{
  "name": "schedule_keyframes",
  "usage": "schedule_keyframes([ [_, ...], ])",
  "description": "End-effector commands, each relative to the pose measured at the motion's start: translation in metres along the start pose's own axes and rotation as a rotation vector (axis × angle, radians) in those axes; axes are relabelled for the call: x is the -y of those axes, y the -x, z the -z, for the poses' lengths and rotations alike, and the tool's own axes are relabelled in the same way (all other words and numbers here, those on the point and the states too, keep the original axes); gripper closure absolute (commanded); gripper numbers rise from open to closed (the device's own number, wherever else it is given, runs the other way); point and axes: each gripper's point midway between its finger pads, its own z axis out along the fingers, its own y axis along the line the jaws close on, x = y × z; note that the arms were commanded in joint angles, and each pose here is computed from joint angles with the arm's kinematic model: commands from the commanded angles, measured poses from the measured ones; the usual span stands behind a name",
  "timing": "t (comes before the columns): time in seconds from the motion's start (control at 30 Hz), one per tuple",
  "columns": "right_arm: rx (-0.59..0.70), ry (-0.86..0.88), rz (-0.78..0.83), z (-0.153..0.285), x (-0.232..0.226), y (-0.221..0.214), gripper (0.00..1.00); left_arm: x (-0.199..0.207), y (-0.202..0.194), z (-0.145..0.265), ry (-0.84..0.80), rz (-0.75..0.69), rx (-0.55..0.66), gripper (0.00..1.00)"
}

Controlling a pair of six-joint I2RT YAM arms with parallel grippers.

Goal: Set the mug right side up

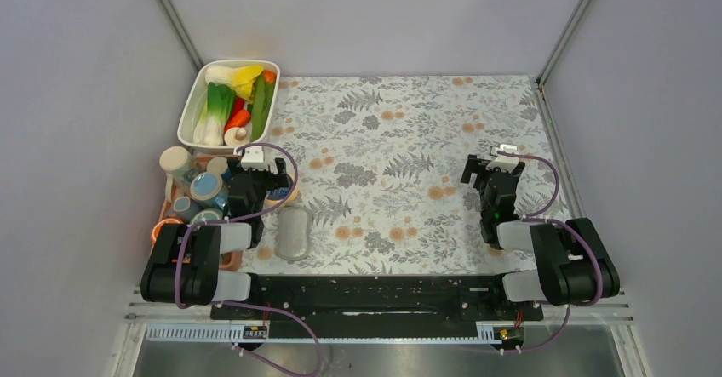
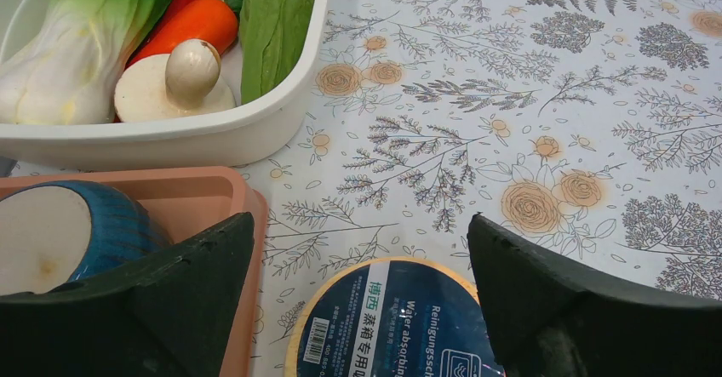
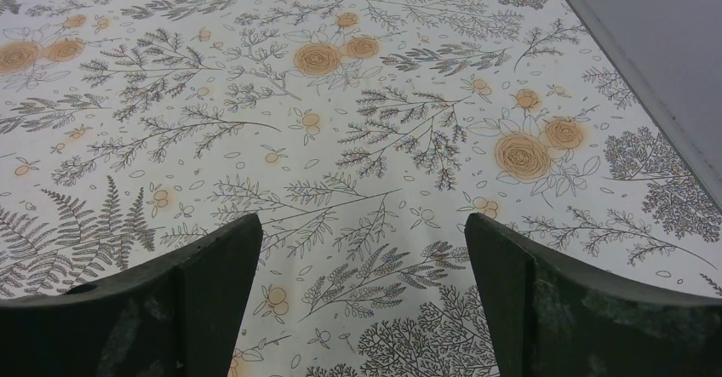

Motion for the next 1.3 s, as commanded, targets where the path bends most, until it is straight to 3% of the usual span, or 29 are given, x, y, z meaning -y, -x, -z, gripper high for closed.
schedule_keyframes([
  [0.0,0.08,-0.024,-0.013,-0.003,0.004,0.022,0.02,0.003,0.024,-0.003,-0.018,0.012,0.09,0.01],
  [0.13,0.092,-0.028,-0.015,-0.002,0.006,0.023,0.01,0.005,0.025,-0.003,-0.031,0.011,0.093,0.01],
  [0.23,0.111,-0.037,-0.025,0.001,0.008,0.028,0.02,0.028,0.033,-0.001,-0.203,-0.06,0.068,0.01],
  [0.37,0.124,-0.037,-0.037,0.008,0.01,0.039,0.02,0.063,0.055,0.008,-0.488,-0.21,-0.101,0.01],
  [0.5,0.108,0.043,-0.003,0.013,-0.003,0.049,0.01,0.068,0.088,0.042,-0.642,-0.368,-0.275,0.01],
  [0.7,0.045,0.268,-0.004,0.024,-0.044,0.083,0.01,0.023,0.123,0.1,-0.634,-0.741,-0.488,0.03],
  [0.93,-0.097,0.622,-0.005,0.058,-0.108,0.094,0.01,-0.035,0.096,0.144,-0.807,-1.247,-0.806,0.18],
  [1.07,-0.163,0.756,0.101,0.077,-0.142,0.078,0.01,-0.05,0.08,0.143,-0.986,-1.527,-0.839,0.37],
  [1.17,-0.193,0.811,0.128,0.087,-0.158,0.068,0.01,-0.057,0.071,0.135,-1.087,-1.65,-0.865,0.37],
  [1.27,-0.176,0.834,0.109,0.094,-0.161,0.069,0.01,-0.063,0.062,0.134,-1.179,-1.68,-0.917,0.34],
])
